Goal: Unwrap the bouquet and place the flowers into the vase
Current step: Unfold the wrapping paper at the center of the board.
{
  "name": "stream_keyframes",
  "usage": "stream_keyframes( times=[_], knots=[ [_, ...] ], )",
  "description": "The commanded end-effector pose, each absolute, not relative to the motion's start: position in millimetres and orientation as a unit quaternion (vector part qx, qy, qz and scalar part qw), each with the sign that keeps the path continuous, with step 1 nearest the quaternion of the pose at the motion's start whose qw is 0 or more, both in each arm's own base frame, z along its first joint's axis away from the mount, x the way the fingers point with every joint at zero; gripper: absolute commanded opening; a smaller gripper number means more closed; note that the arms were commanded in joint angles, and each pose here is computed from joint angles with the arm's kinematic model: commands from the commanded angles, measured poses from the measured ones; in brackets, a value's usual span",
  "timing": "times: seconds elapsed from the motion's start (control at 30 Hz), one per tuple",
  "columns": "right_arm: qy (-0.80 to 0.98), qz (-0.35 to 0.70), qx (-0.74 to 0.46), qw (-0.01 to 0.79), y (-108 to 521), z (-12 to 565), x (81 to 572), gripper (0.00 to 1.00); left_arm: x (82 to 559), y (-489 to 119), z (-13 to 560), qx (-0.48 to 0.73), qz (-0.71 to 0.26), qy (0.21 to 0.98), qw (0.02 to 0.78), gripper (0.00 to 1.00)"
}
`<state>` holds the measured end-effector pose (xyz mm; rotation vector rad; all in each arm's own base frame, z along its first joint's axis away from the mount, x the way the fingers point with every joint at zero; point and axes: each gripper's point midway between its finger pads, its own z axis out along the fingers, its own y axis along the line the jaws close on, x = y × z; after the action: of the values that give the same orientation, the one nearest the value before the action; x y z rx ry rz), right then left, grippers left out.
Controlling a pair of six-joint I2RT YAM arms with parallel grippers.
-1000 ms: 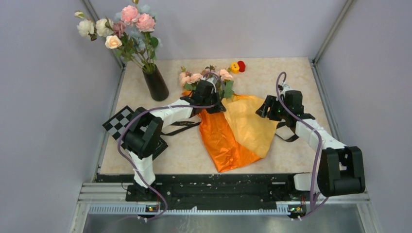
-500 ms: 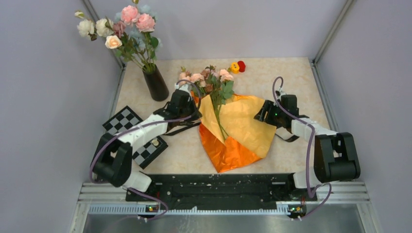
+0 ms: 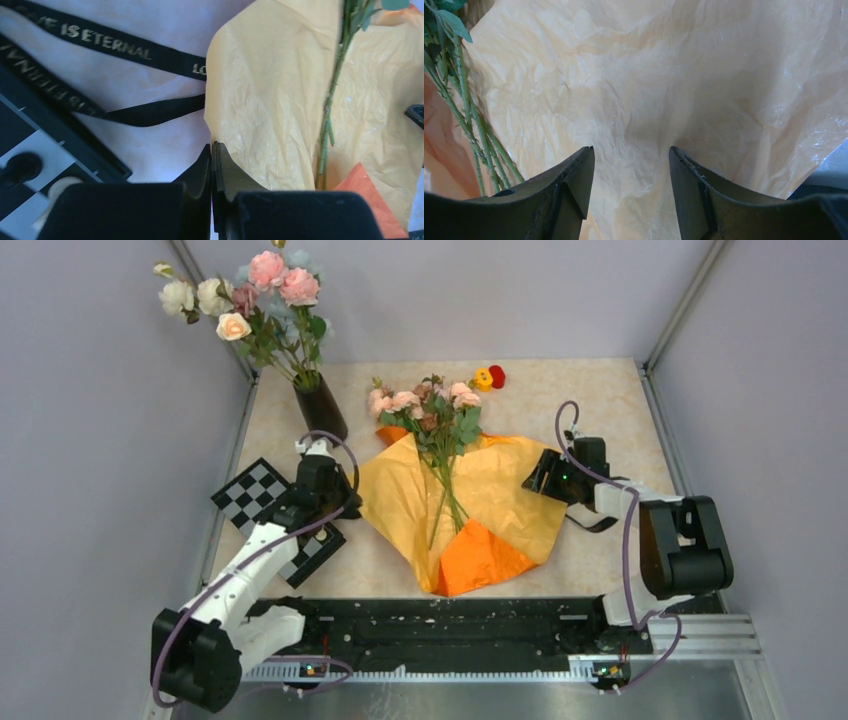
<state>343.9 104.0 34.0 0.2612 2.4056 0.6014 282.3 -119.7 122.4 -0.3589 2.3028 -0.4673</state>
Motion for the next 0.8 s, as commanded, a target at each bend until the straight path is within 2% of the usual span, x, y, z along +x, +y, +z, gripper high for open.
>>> stream_keyframes(
  times=[0.0,0.3,0.47,0.77],
  knots=[
    [0.92,0.212,0.096,0.315,101.5,22.3,345.5,0.58,259.4,-88.4,113.0,-0.15,-0.123,0.911,0.363,0.0],
    [0.927,0.195,0.103,0.303,96.5,11.8,344.0,0.58,226.9,-52.1,110.7,-0.182,-0.047,0.918,0.348,0.0],
    [0.933,0.172,0.11,0.297,88.8,7.9,342.8,0.58,221.2,-45.0,121.7,-0.211,-0.05,0.902,0.373,0.0],
    [0.931,0.131,0.134,0.312,72.7,9.9,342.8,0.59,205.3,-40.4,135.1,-0.274,-0.064,0.885,0.371,0.0]
  ],
)
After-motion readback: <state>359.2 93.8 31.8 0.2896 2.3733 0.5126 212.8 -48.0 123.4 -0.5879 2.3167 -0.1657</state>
